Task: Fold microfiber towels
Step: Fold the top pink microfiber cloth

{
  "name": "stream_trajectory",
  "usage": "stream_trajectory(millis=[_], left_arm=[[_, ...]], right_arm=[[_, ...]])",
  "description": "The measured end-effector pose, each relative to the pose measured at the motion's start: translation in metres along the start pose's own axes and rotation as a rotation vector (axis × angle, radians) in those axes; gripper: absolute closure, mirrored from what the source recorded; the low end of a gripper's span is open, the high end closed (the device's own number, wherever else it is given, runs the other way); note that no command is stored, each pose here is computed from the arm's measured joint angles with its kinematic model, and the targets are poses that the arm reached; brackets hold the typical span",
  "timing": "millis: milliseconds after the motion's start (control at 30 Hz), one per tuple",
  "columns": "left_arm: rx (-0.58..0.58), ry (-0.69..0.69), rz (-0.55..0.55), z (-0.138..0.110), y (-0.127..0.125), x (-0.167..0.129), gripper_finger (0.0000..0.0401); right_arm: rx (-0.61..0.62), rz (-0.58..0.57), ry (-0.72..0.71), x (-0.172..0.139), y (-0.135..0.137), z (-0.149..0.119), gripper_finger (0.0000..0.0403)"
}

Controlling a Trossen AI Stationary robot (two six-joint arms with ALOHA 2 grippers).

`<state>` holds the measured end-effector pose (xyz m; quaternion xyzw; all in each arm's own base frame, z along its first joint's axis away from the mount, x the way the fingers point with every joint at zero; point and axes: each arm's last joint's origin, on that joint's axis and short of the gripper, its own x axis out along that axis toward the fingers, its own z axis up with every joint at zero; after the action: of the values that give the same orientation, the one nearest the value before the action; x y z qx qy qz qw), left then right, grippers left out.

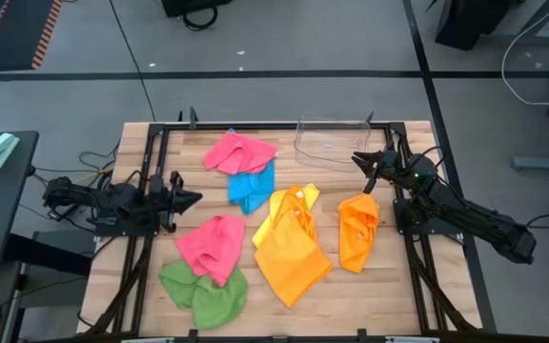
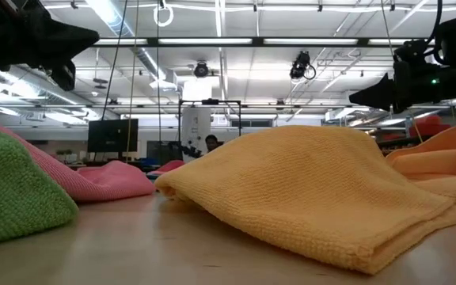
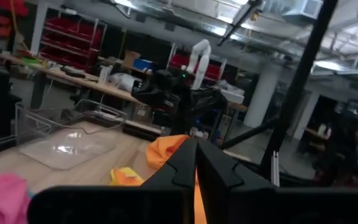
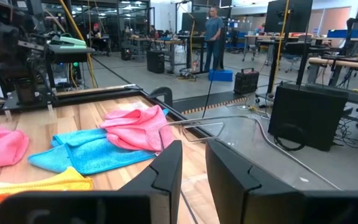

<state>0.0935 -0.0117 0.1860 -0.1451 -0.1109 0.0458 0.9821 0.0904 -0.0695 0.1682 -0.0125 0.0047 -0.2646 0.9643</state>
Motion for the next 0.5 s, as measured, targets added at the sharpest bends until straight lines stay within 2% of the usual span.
stream_trajectory(millis=[167,267,400,500], left_arm=[[0.156,0.02,-0.109,-0.001,-0.003,-0.0002,0.0381],[0.204,0.012,-0.201,0.0,-0.0059,-0.0006,0.0384],[0.13,0.013,-0.209,0.0006,-0.0063,-0.0006,0.0388],[0.062,0.022,-0.138,-0.0004,-0.0044,0.0006,0.0387]], right_arm=[[0.025,0.001,0.0,0.0,0.0003,0.0,0.0322],[0.144,0.01,-0.001,0.0002,0.0013,0.0001,0.0322],[0.267,0.012,-0.005,0.0002,0.0014,0.0021,0.0322],[0.357,0.025,-0.009,0.0002,0.0017,0.0034,0.0322]])
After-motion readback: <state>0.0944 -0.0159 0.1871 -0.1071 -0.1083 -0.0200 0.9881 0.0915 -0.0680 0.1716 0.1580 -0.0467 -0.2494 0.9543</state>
